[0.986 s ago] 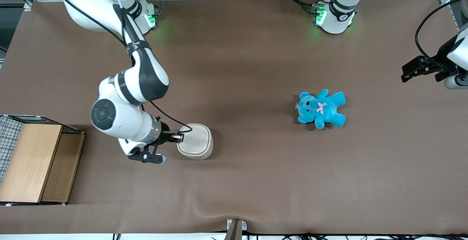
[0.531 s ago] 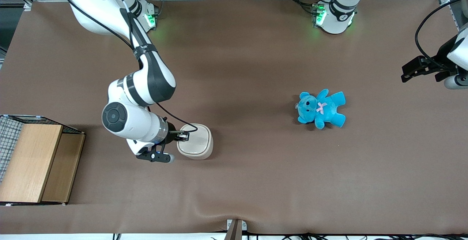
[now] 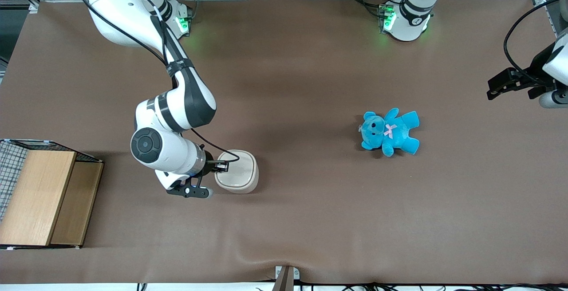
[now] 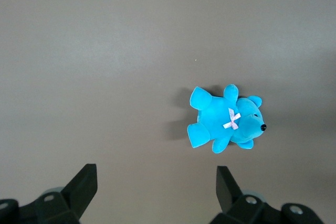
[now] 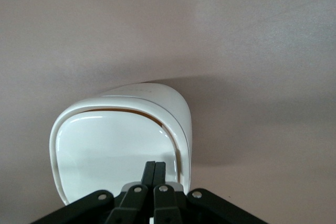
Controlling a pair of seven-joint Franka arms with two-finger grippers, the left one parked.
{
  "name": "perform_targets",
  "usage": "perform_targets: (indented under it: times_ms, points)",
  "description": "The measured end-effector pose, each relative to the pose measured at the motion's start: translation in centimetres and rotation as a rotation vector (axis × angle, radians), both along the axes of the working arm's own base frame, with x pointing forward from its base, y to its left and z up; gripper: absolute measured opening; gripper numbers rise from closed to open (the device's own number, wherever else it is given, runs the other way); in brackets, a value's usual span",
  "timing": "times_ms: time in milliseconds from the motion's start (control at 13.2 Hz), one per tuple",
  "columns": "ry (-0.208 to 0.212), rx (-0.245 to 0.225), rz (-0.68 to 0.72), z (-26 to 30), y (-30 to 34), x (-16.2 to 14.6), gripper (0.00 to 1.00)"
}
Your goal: Open trash can with right arm
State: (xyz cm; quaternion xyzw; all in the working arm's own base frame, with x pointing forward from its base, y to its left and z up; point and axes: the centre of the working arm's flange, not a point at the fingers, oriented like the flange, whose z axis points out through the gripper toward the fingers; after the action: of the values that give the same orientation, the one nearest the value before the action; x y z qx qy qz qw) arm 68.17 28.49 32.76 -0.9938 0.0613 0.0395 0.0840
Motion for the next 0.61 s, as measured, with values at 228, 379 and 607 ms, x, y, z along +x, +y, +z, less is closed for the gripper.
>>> perform_targets:
  times_ms: [228, 379, 607]
  points:
    - [0.009, -0.011, 0.004, -0.88, 0.03, -0.05, 0.01]
    - [0.009, -0.022, 0.013, -1.17, 0.23, -0.16, 0.01]
    - [0.005, -0.033, 0.020, -1.30, 0.29, -0.21, 0.01]
